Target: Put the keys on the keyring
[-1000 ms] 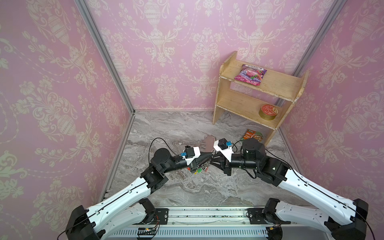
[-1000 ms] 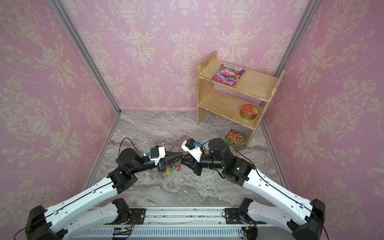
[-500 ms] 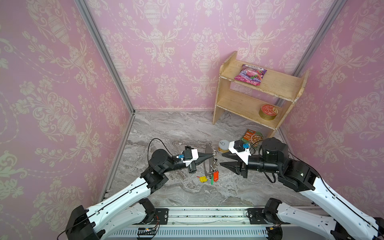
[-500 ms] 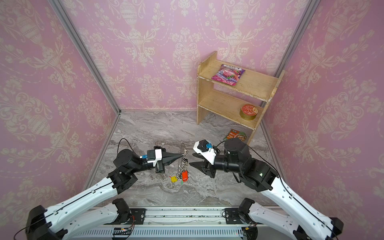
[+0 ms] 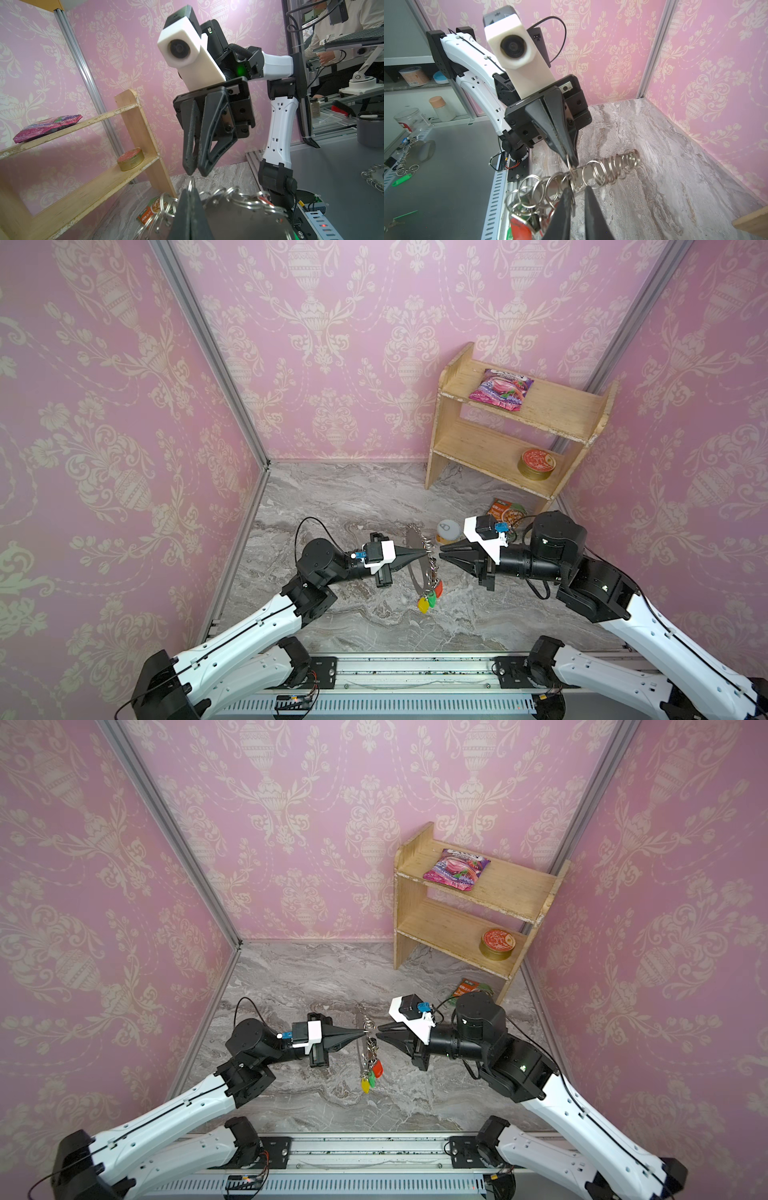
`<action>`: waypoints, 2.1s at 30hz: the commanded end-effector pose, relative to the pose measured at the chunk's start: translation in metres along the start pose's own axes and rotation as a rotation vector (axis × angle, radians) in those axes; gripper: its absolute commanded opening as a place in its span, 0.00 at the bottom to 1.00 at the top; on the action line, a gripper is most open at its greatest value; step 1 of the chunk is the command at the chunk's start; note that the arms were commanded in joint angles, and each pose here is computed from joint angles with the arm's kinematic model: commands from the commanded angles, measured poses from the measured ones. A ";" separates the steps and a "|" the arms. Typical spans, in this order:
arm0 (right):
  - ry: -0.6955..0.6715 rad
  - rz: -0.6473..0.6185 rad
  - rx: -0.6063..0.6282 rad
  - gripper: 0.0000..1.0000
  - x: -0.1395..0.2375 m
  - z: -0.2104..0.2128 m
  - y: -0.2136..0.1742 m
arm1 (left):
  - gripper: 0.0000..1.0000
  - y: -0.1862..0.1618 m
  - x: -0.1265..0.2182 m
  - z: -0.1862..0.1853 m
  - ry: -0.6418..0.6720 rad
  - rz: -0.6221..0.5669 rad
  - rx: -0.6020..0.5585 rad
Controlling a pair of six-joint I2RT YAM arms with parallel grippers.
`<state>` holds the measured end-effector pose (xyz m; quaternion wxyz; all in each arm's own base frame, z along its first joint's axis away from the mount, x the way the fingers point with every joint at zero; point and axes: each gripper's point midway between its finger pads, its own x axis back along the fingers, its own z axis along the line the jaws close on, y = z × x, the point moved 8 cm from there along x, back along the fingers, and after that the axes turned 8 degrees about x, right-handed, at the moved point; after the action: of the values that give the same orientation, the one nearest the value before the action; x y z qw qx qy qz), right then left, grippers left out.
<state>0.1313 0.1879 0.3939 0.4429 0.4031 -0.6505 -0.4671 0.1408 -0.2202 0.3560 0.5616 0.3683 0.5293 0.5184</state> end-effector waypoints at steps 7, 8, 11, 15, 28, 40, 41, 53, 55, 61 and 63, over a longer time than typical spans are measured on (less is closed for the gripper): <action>0.063 -0.032 -0.037 0.13 -0.011 0.000 -0.004 | 0.00 0.018 0.000 -0.002 -0.024 -0.056 -0.041; 0.068 -0.027 -0.039 0.13 -0.012 0.000 -0.006 | 0.00 0.018 0.000 -0.002 -0.022 -0.055 -0.041; 0.068 -0.031 -0.043 0.15 -0.012 0.000 -0.006 | 0.00 0.017 0.001 -0.002 -0.019 -0.048 -0.042; 0.071 -0.015 -0.059 0.14 -0.016 -0.002 -0.012 | 0.00 0.017 0.001 -0.002 -0.022 -0.049 -0.042; 0.090 -0.037 -0.075 0.10 -0.020 -0.005 -0.014 | 0.00 0.017 0.001 -0.003 -0.035 -0.049 -0.033; 0.125 -0.043 -0.067 0.00 -0.020 -0.003 -0.011 | 0.00 0.014 0.000 -0.002 -0.031 -0.026 -0.018; 0.129 -0.041 -0.066 0.00 -0.020 -0.002 -0.011 | 0.00 0.013 0.000 -0.002 -0.024 -0.024 -0.018; 0.123 0.020 -0.055 0.00 -0.016 -0.002 -0.011 | 0.20 0.008 0.002 0.000 0.011 0.020 -0.003; 0.123 0.035 -0.054 0.00 -0.016 -0.002 -0.011 | 0.24 0.008 0.002 0.000 0.012 0.031 -0.002; 0.103 0.128 -0.053 0.00 -0.016 -0.005 -0.016 | 0.34 0.012 0.003 0.001 0.023 0.125 0.018; 0.091 0.162 -0.050 0.00 -0.015 -0.008 -0.013 | 0.38 0.010 0.003 0.003 0.035 0.209 0.043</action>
<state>0.1445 0.1999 0.3650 0.5323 0.3565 -0.6289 -0.4405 0.1411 -0.2189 0.3595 0.5193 0.4082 0.5196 0.5419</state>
